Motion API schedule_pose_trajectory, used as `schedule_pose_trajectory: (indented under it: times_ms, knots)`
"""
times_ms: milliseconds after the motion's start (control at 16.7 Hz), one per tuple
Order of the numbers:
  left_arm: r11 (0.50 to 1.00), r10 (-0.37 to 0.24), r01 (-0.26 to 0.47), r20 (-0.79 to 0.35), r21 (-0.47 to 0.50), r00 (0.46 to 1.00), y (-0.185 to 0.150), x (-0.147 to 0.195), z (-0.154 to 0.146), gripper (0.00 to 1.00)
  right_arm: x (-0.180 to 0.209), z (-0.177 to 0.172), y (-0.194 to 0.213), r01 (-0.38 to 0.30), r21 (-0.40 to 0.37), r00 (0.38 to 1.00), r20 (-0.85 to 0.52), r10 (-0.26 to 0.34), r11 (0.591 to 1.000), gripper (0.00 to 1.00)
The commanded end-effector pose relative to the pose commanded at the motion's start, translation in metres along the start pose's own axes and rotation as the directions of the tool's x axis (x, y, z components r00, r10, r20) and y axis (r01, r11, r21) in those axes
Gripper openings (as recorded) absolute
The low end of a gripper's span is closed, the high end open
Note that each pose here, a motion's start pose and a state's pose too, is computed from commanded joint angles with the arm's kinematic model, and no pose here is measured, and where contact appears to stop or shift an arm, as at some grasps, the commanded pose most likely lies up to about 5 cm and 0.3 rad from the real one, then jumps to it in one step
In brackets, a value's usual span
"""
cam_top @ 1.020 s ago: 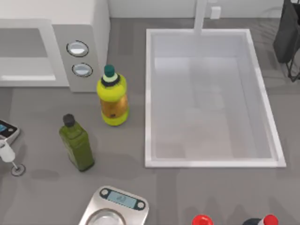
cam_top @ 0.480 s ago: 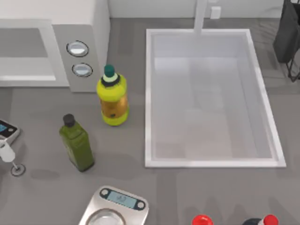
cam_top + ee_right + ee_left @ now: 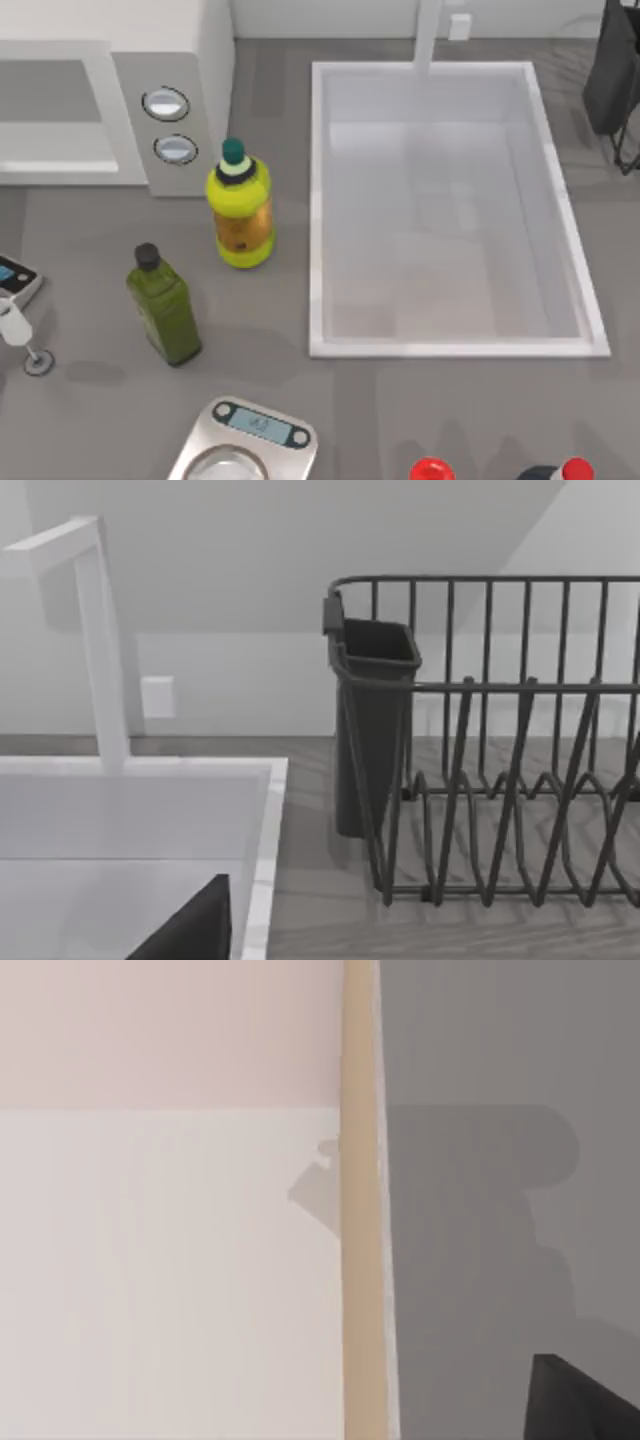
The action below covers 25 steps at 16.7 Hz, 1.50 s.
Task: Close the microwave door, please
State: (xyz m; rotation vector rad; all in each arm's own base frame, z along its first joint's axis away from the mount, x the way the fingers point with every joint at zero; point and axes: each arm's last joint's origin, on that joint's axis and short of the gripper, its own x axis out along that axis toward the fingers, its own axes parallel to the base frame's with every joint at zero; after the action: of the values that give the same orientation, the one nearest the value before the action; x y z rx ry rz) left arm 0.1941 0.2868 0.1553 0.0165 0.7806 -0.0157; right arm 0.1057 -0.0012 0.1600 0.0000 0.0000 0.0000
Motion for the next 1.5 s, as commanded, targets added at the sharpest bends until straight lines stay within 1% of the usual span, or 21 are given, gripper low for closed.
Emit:
schedule_pose_trajectory:
  times_ms: [120,480,660,840,960,1080,1320,1500]
  knots:
    - [1.000,-0.006,0.006,-0.004,-0.006,1.000,-0.002,0.007,-0.009,0.00,0.000,0.000,0.000,0.000,0.000,1.000,0.000,0.000,1.000,1.00]
    - [1.000,-0.007,0.007,-0.003,-0.001,1.000,-0.008,0.007,-0.005,0.00,0.000,0.000,0.000,0.000,0.000,1.000,0.000,0.000,1.000,1.00]
    - [1.000,-0.005,0.005,-0.004,0.002,1.000,-0.037,0.006,0.000,0.00,0.000,0.000,0.000,0.000,0.000,1.000,0.000,0.000,1.000,1.00]
    - [1.000,-0.014,0.014,-0.013,-0.007,1.000,-0.078,0.007,-0.006,0.00,0.000,0.000,0.000,0.000,0.000,1.000,0.000,0.000,1.000,1.00]
    - [1.000,-0.010,0.010,-0.006,-0.004,1.000,-0.096,0.006,-0.006,0.00,0.000,0.000,0.000,0.000,0.000,1.000,0.000,0.000,1.000,1.00]
    - [1.000,-0.008,0.008,-0.003,-0.003,1.000,-0.103,0.006,-0.007,0.00,0.000,0.000,0.000,0.000,0.000,1.000,0.000,0.000,1.000,1.00]
    - [1.000,-0.009,0.009,-0.004,-0.009,1.000,-0.102,0.006,-0.007,0.00,0.000,0.000,0.000,0.000,0.000,1.000,0.000,0.000,1.000,1.00]
    - [0.999,0.027,-0.027,-0.006,-0.032,1.000,-0.114,0.001,-0.003,0.00,0.000,0.000,0.000,0.000,0.000,1.000,0.000,0.000,1.000,1.00]
